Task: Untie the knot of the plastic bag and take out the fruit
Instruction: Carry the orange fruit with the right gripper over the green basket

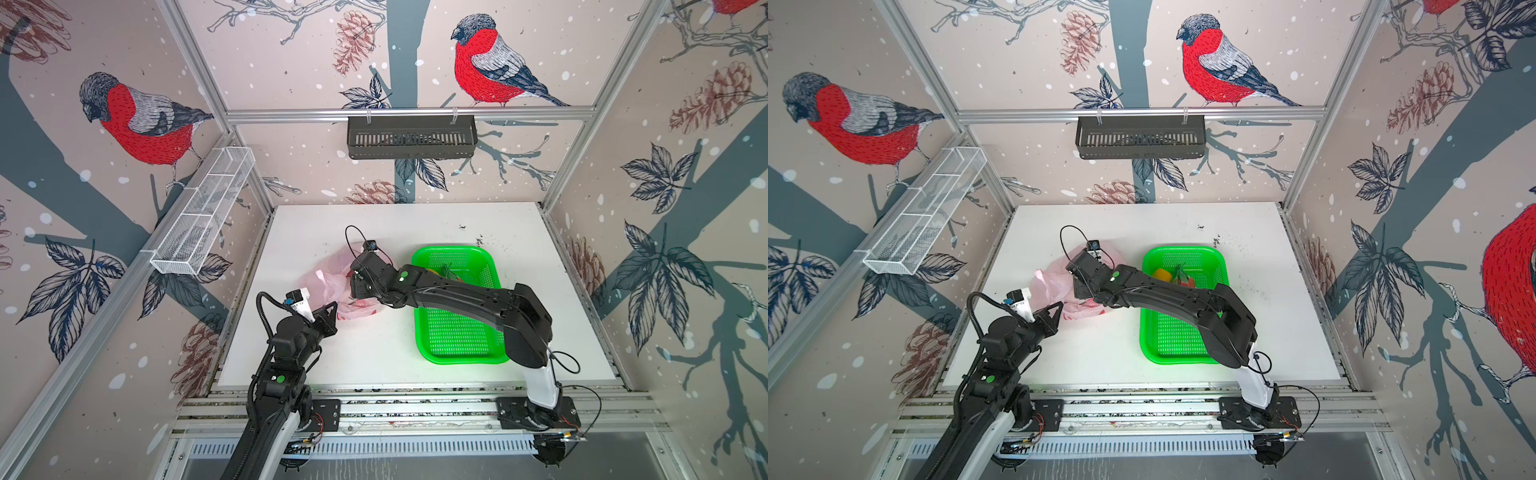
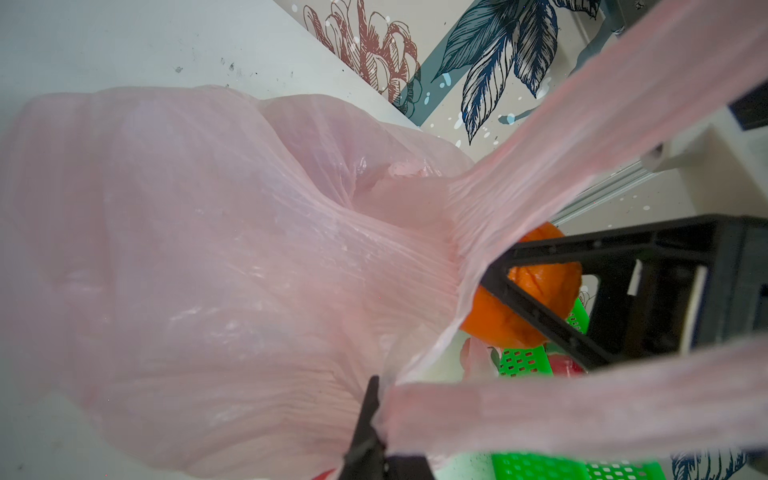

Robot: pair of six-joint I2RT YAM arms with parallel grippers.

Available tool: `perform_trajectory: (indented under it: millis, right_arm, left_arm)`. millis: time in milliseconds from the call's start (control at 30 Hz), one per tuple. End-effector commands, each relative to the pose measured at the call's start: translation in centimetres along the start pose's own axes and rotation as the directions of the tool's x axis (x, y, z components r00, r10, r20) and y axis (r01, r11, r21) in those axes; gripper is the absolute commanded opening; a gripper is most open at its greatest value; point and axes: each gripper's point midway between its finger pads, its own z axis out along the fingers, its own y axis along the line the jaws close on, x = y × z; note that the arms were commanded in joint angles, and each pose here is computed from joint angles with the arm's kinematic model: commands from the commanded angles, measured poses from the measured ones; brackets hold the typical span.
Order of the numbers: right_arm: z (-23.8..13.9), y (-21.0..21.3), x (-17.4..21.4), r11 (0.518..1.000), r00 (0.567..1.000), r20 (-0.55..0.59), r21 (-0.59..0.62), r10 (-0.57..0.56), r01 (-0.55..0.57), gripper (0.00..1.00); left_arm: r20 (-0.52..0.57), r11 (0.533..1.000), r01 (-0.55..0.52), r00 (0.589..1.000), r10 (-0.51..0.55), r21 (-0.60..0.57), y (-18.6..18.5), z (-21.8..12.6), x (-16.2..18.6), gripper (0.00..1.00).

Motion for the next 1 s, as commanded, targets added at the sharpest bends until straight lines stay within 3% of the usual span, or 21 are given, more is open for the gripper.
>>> perform_trajectory:
  millis: [0, 533, 967]
  right_arm:
    - [-1.2, -0.7, -0.6, 0.999, 0.999, 0.031, 0.034, -0.009, 0.008, 0.61]
    - [-6.0, -4.2, -3.0, 0.995, 0.992, 0.127, 0.093, 0.016, -0.028, 0.60]
    - [-7.0, -12.5, -3.2, 0.968, 0.986, 0.150, 0.232, 0.066, -0.100, 0.59]
  left_arm:
    - [0.059, 0.999, -0.042, 0.997, 0.040, 0.027, -1.0, -0.1, -1.6, 0.00]
    - [0.072, 0.999, -0.051, 0.996, 0.050, 0.016, -1.2, -0.2, -2.2, 0.00]
    - [0.074, 0.998, -0.055, 0.996, 0.054, 0.012, -1.1, -0.2, -2.2, 0.00]
